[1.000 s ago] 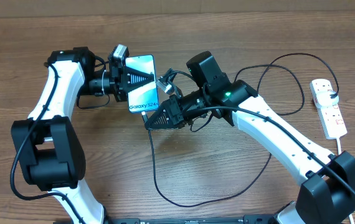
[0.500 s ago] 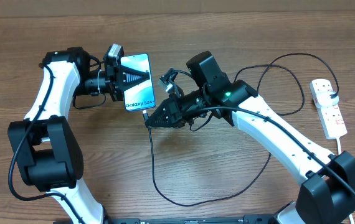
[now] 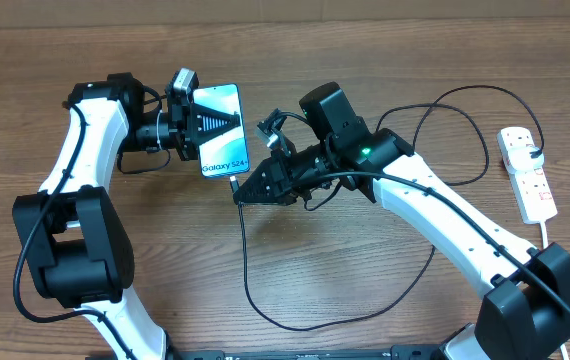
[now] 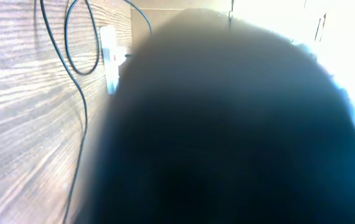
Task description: Plug charger to phone and switch on socket
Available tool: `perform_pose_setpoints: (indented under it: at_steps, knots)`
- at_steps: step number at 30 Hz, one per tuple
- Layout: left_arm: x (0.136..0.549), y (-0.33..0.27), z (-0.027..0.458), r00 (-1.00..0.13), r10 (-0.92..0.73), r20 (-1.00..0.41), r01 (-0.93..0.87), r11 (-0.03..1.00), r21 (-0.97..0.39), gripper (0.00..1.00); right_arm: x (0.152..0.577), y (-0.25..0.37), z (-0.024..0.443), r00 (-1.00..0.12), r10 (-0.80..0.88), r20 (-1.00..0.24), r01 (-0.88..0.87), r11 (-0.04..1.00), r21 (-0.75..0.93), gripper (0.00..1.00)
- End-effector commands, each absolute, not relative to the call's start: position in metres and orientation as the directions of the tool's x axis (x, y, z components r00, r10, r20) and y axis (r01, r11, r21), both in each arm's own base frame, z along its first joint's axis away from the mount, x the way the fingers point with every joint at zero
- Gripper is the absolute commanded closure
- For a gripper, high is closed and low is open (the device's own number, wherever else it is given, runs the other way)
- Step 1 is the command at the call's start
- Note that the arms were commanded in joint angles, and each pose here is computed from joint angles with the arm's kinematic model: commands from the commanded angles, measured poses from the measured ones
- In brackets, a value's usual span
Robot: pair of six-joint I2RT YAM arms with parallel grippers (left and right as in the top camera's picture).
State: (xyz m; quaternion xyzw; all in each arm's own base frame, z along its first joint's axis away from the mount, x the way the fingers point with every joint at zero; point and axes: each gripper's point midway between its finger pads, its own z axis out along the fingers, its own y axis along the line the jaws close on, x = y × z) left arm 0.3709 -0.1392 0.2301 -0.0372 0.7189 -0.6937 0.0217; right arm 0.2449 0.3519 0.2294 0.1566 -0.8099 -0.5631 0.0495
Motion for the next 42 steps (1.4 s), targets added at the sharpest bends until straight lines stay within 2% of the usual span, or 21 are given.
perform_pose_setpoints:
  at_steps: [1,42]
  knots:
    - [0.3693,-0.1388,0.2560,-0.994,-0.093,-0.050,0.050,-0.005,-0.999,0.96,0.2432,0.3522,0.2296,-0.944,-0.315,-0.096,-0.197,0.309,0.930,0.96]
    - [0.3684,-0.1397,0.2561,-0.996,-0.090,-0.018,0.019,-0.008,-1.000,0.95,0.2451,0.3534,0.2313,-0.953,-0.297,-0.065,-0.162,0.316,0.935,0.96]
